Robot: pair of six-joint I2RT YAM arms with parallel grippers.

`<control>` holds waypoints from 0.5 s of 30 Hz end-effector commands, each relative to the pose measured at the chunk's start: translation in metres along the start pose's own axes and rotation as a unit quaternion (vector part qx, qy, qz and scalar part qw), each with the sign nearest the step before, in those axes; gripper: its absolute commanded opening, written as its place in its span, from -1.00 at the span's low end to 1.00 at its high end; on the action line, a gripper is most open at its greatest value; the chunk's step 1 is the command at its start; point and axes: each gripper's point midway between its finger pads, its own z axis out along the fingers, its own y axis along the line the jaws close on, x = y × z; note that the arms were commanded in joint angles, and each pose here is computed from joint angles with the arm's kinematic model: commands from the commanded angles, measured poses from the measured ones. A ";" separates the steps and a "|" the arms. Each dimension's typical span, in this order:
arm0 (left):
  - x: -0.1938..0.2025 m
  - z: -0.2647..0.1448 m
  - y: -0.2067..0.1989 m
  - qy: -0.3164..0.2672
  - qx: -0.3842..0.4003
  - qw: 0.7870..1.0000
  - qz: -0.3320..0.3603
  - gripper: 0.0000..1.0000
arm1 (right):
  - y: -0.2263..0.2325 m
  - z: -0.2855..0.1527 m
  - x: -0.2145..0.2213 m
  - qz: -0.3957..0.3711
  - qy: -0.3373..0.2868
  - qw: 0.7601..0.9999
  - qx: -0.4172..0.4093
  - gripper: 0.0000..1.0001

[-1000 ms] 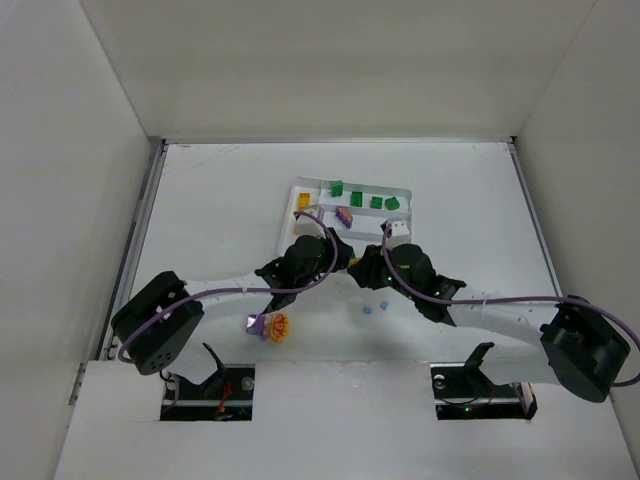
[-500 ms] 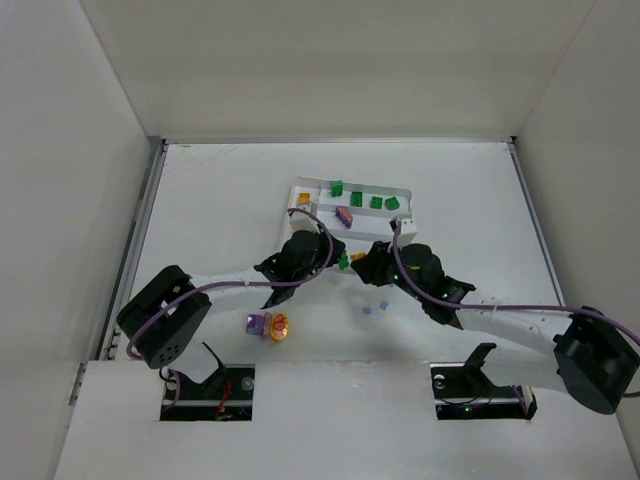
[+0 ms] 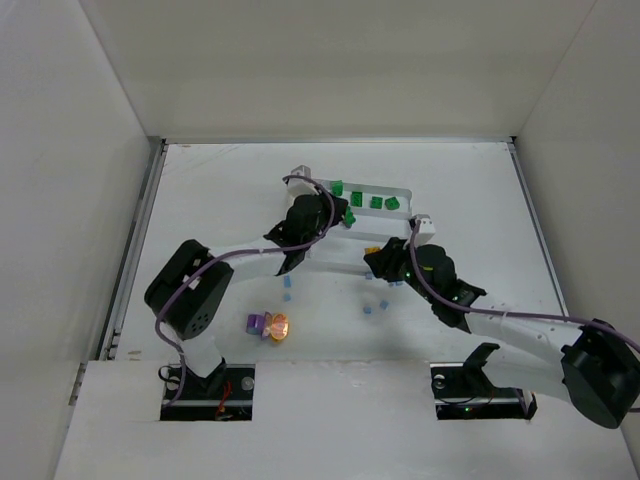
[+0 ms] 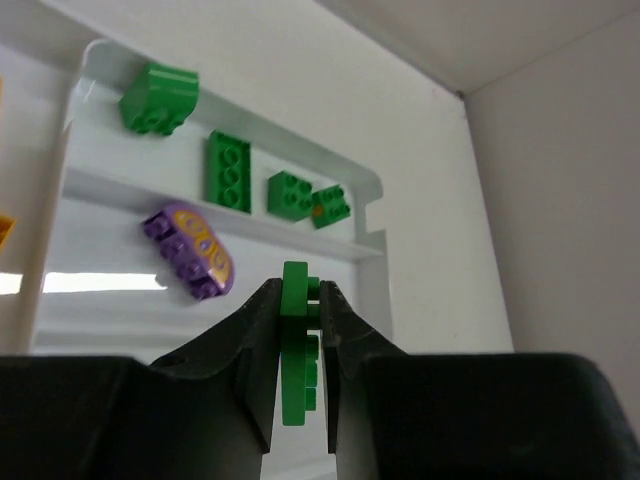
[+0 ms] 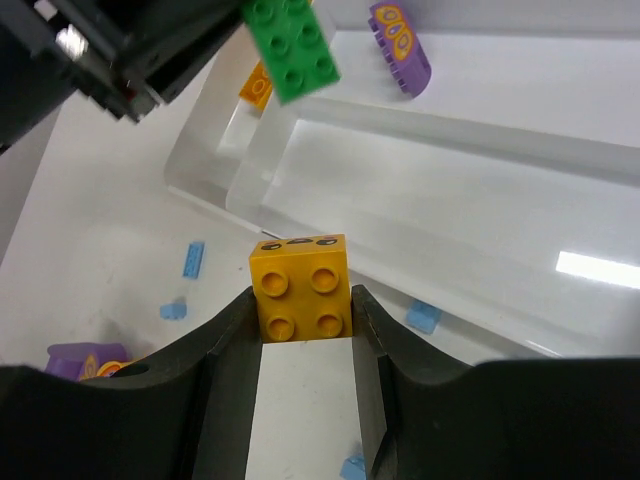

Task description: Sort the legos into containers by color

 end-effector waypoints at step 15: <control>-0.073 0.108 0.007 -0.192 -0.022 0.976 -0.099 -0.68 | -0.004 -0.012 -0.036 0.039 -0.070 0.997 -0.003 -0.67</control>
